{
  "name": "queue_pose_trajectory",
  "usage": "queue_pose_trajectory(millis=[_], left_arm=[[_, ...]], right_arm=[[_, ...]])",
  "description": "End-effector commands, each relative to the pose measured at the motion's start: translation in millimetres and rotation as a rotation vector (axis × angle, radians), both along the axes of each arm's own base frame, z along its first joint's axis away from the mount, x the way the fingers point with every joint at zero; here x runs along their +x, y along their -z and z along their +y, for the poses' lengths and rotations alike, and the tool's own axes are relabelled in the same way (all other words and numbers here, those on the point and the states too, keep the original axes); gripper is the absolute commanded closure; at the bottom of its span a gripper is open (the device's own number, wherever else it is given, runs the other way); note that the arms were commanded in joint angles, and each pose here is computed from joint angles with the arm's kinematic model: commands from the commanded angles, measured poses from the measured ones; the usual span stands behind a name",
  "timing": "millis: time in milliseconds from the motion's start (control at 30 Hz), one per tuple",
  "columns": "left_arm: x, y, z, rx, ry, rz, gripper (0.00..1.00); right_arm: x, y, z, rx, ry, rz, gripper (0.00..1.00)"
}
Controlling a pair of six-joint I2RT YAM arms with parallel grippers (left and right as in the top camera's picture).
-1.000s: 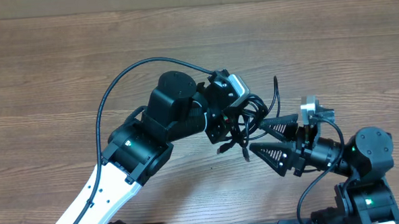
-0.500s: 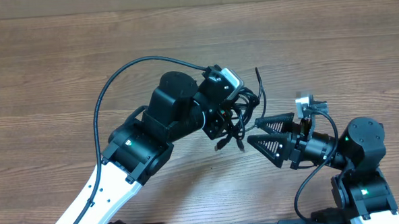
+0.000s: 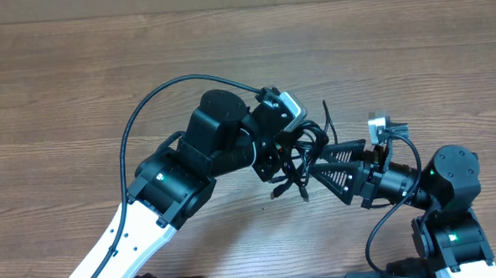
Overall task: Untangle cables
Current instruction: 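Move the right gripper toward the held bundle and grasp a cable loop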
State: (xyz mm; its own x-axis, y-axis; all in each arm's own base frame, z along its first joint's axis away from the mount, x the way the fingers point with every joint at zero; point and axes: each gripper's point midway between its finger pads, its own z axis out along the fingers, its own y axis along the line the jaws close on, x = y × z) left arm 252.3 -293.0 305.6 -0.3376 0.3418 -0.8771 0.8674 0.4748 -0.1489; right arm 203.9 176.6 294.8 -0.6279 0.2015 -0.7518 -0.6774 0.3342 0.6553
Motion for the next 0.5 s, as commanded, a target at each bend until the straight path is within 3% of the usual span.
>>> queue_pose_trajectory(millis=[0, 133, 367, 467], left_arm=[[-17.2, -15.6, -10.4, -0.065, 0.099, 0.025, 0.96], [-23.4, -16.5, -13.5, -0.075, 0.129, 0.034, 0.96], [-24.1, -16.5, -14.3, -0.074, 0.13, 0.033, 0.96], [-18.8, -16.2, -12.7, -0.065, 0.103, 0.019, 0.96]], right_arm=[[1.8, -8.4, 0.4, 0.004, 0.005, -0.013, 0.33], [3.0, -7.5, 0.5, 0.003, 0.005, -0.009, 0.37], [2.7, -5.5, 0.5, 0.001, 0.005, 0.003, 0.64], [2.7, -5.9, 0.5, 0.001, 0.005, 0.0, 0.68]])
